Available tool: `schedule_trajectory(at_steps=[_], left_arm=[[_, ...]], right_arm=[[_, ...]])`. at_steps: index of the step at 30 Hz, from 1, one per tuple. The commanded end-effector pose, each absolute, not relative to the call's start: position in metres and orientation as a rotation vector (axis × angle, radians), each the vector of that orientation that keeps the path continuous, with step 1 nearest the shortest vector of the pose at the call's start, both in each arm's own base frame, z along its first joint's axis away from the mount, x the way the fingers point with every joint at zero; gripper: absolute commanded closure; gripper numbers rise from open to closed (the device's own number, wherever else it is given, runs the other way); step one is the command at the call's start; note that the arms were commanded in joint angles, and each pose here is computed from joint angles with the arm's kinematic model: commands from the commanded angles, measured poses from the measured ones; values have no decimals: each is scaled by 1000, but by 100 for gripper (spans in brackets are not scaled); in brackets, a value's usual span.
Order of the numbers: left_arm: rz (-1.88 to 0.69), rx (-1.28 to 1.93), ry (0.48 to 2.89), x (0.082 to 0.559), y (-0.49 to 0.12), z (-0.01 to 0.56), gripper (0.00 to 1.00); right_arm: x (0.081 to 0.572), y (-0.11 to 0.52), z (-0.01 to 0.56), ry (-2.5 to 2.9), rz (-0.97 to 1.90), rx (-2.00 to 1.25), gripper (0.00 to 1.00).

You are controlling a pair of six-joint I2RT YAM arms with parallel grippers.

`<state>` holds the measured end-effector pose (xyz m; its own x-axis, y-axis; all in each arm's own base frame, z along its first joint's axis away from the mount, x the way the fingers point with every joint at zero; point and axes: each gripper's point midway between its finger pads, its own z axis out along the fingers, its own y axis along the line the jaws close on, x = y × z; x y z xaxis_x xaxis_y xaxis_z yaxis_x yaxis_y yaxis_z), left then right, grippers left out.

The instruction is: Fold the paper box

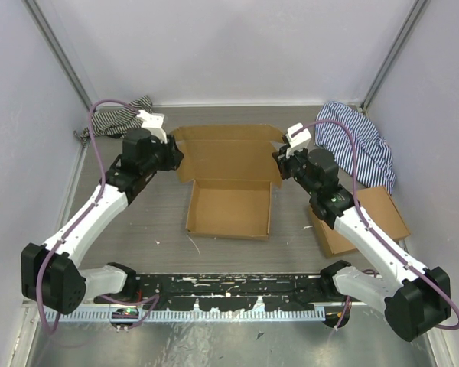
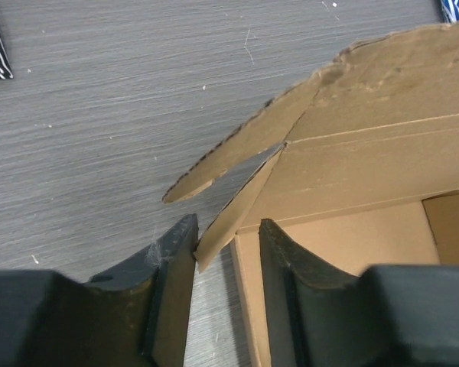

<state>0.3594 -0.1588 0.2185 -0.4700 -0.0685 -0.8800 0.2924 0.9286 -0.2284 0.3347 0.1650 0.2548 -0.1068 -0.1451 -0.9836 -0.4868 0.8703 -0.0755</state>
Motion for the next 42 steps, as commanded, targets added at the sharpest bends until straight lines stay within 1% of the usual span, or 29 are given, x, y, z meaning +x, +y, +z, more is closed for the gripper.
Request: schedule_trajectory(at_steps=[1,5,6,8,14,20,27,36,42], left_arm=[[-462,176,1966,366,-168,241,62],[-481,185,1950,357,-174,247,88],[-484,183,1938,354,-175,251,93],[-494,177,1930,348,-178,255,96],[-508,158,1948,333,-181,252,97],[-505,143,1951,319,-180,243,100],[-519,105,1970,304,-177,229,100],[-564,97,1979,287,-182,221,100],[-576,115,1996,271,-188,217,100]], right_arm=[[335,171,291,1571,342,-485,99],[334,180,288,1628,425,-441,99],[335,183,285,1655,450,-421,99],[334,188,279,1699,498,-376,99],[327,199,272,1728,478,-268,99],[327,190,266,1733,333,-106,99],[320,187,259,1744,271,23,99],[303,194,229,1812,229,33,99],[279,199,211,1853,231,16,95]])
